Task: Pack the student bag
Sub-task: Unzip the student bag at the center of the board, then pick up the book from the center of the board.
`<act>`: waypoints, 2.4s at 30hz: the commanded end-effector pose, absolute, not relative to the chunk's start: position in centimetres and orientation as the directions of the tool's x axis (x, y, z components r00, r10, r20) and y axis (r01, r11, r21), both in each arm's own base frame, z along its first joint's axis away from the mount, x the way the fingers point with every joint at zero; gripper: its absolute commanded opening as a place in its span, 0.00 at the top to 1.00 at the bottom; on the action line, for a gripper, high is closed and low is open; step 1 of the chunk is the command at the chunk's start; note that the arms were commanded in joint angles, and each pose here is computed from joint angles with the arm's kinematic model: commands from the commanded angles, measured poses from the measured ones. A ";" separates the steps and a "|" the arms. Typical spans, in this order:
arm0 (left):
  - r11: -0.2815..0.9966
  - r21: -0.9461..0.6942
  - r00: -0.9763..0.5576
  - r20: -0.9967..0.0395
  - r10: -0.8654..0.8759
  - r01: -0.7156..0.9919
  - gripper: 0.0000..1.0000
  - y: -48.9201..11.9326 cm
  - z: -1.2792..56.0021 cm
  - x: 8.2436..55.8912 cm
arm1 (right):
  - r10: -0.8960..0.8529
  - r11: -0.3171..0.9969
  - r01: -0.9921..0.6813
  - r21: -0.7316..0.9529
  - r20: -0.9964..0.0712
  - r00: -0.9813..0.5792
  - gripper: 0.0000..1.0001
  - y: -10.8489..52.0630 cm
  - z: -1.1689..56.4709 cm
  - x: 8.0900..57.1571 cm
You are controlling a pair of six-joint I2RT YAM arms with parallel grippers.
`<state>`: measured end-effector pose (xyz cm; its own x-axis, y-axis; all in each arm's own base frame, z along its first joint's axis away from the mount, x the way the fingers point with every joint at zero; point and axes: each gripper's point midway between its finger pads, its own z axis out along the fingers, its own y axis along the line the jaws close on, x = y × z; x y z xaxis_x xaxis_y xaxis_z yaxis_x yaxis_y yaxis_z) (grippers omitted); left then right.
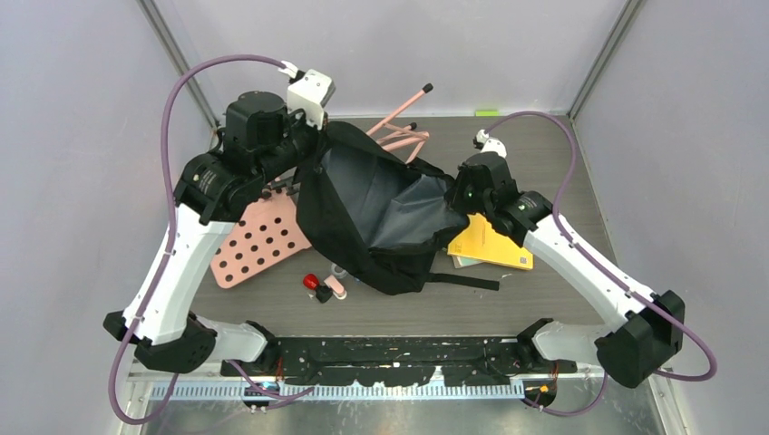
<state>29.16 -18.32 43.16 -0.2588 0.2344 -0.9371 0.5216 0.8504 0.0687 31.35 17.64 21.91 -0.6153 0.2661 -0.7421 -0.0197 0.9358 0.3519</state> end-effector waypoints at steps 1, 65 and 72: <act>0.916 0.080 -0.061 -0.992 0.113 0.393 1.00 -14.7 49.6 29.4 | 0.302 0.942 0.094 0.323 -0.690 -0.658 1.00 15.3 18.7 32.5; 0.864 -0.025 -0.131 -0.990 0.048 0.503 1.00 -17.7 44.3 29.4 | 0.952 0.120 0.713 0.691 -0.284 0.115 0.06 -1.8 4.0 25.3; 0.863 -0.023 -0.130 -0.990 0.050 0.505 1.00 -17.7 44.3 29.4 | 0.941 0.177 0.666 0.725 -0.324 0.103 0.17 -2.0 3.9 27.4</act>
